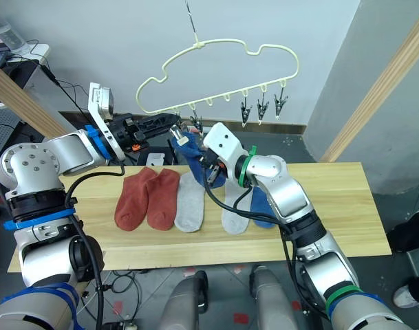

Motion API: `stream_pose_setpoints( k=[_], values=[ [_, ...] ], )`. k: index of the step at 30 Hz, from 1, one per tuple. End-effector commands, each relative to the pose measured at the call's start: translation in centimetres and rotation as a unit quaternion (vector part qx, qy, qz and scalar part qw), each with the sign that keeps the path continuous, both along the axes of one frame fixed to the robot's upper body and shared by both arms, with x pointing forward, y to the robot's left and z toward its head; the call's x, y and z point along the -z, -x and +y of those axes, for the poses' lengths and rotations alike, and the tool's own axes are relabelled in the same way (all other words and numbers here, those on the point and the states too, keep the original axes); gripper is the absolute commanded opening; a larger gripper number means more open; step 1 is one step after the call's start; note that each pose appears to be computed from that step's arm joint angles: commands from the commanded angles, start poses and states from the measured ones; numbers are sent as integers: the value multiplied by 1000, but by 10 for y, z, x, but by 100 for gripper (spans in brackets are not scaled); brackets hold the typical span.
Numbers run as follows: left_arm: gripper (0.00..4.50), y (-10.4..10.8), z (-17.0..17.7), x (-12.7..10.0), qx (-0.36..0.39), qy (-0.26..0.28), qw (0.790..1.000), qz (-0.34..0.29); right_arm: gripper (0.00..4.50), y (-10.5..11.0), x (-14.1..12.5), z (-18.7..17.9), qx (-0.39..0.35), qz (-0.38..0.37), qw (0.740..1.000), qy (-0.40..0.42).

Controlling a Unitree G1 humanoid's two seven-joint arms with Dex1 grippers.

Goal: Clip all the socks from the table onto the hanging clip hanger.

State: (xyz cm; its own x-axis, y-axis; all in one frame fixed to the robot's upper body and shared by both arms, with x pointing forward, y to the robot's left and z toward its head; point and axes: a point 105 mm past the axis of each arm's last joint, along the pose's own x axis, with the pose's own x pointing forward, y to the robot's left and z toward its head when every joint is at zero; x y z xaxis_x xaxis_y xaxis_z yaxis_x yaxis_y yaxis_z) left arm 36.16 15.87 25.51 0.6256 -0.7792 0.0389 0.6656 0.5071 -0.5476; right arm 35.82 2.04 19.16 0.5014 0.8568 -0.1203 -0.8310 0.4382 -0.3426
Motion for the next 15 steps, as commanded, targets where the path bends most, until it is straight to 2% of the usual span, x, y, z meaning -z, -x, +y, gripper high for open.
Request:
stream_pose_setpoints(
  k=[1,4,7,11,15],
  values=[
    [274,13,2,-13,12,-21,999,-40,0,2,-14,6,-8,-18,1000,-21],
    [362,16,9,-9,-2,-46,998,-45,0,1,-14,8,-8,-13,1000,-25],
    [443,35,23,2,-8,-97,994,-42,0,2,-14,13,-13,-4,999,-33],
    [450,45,36,14,-39,-159,985,-56,97,5,-15,18,-26,12,998,-48],
    [450,48,30,21,-36,-181,980,-70,242,6,-16,16,-28,11,999,-45]
  ],
)
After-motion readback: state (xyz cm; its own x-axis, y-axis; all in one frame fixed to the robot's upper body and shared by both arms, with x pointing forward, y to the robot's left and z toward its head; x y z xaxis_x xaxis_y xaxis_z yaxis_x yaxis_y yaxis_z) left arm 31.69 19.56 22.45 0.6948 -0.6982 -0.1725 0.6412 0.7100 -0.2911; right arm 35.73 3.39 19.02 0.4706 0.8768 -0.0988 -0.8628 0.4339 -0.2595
